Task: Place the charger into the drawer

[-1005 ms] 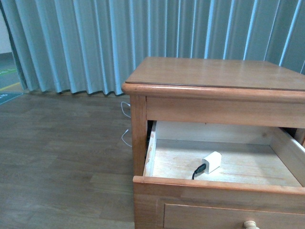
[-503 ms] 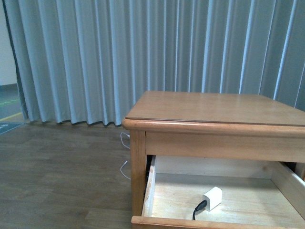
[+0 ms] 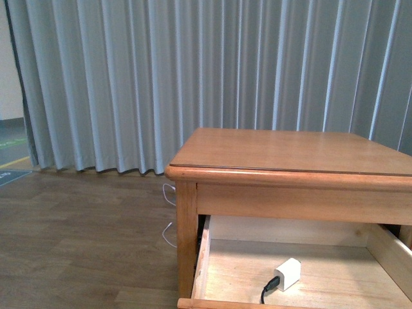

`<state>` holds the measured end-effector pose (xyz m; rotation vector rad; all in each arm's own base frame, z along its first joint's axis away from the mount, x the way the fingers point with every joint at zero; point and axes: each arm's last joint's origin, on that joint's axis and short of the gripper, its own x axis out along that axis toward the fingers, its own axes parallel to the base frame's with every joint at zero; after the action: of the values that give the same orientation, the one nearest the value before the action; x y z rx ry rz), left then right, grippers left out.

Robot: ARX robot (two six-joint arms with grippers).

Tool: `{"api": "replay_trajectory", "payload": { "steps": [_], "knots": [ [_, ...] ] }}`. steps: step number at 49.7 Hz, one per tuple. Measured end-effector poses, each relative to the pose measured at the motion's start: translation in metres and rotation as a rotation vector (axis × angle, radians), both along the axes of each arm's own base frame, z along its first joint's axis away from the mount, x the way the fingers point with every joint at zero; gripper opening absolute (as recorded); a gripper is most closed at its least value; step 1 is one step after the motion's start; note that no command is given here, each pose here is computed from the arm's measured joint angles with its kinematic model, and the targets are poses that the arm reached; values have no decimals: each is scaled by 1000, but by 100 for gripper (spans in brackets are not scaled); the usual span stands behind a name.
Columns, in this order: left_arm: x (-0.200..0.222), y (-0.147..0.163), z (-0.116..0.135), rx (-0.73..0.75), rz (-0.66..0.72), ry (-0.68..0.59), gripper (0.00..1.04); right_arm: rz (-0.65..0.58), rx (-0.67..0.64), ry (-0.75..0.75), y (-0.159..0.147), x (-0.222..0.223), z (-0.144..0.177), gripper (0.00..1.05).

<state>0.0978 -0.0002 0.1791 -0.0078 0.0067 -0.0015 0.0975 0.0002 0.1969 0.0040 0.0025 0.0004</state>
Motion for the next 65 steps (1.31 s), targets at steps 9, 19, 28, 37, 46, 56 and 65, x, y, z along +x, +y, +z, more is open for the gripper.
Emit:
{"api": "replay_trajectory", "payload": {
  "steps": [9,19,28,37,46,56,65],
  "knots": [
    [0,0,-4,0,0,1,4,0,0,0,0,0,0,97],
    [-1,0,-12,0,0,-10,4,1,0,0,0,0,0,97],
    [-1,0,-12,0,-1,-10,4,0,0,0,0,0,0,97],
    [-1,0,-12,0,-1,-10,25,-106,-75,82,1,0,-3,97],
    [-1,0,-12,0,-1,-11,59,-91,-89,350,7,6,-13,97],
    [-1,0,-12,0,-1,-12,93,18,-48,539,19,26,-23,97],
    [-1,0,-12,2,-1,-12,99,115,-13,671,40,63,-32,97]
  ]
}}
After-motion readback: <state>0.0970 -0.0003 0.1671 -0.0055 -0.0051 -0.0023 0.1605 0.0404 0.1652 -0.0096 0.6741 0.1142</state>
